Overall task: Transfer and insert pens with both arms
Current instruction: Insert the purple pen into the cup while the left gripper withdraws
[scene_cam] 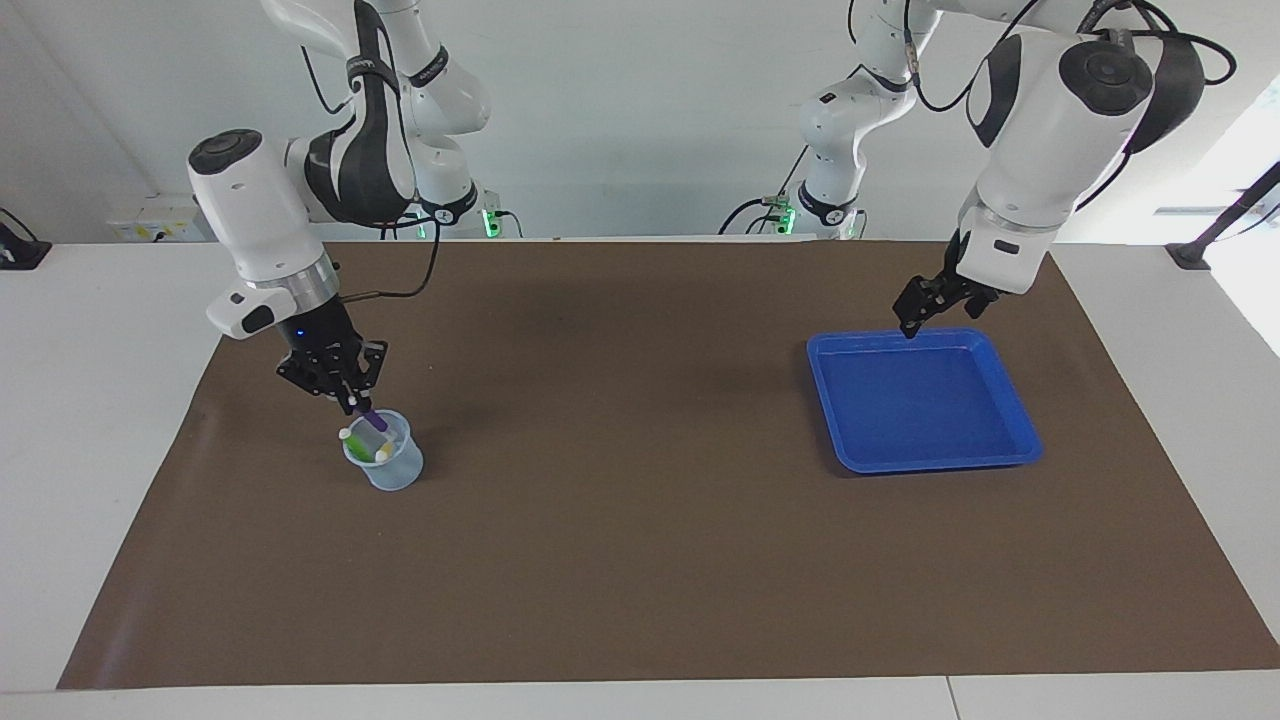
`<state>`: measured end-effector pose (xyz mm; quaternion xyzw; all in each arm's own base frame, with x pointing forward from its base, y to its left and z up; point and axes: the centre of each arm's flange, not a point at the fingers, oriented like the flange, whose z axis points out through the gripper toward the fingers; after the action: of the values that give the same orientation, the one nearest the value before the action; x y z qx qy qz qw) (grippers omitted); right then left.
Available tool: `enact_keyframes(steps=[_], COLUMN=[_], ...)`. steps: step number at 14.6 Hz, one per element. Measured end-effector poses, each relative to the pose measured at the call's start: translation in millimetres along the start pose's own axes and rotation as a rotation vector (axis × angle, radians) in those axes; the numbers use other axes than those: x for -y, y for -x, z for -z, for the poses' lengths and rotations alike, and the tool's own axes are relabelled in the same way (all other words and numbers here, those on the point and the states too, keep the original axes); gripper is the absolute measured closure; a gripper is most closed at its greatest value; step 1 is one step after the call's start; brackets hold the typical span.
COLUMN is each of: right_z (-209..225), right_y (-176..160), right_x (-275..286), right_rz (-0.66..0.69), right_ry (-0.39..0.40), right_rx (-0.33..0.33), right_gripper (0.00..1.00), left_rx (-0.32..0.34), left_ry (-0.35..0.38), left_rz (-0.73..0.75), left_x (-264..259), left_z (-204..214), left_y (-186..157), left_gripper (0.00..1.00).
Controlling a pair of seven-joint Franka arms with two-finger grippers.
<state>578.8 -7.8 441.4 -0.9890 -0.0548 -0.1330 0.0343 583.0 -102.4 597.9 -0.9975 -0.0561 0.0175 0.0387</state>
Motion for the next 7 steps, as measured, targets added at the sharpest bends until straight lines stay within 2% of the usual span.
enact_keyframes(steps=[2,4,7], right_z=[-11.5,-22.7,-35.4], right_y=[0.6,0.3,2.4], right_x=[-1.5,-2.7,-0.3], right_rz=[0.048,0.078,0.087], right_ry=[0.004,0.007,0.006], right_rx=[-0.008,-0.012,-0.006], right_gripper=[0.82,0.82,0.82], left_rx=[-0.029,-0.069,-0.096], left_ry=[-0.006,0.017,0.079], left_rz=[-0.061,-0.131,-0.157], left_x=[5.4,6.0,5.2], left_z=[33.0,67.0,66.2], left_y=[9.7,33.2,53.7], left_gripper=[0.00,0.00,0.00])
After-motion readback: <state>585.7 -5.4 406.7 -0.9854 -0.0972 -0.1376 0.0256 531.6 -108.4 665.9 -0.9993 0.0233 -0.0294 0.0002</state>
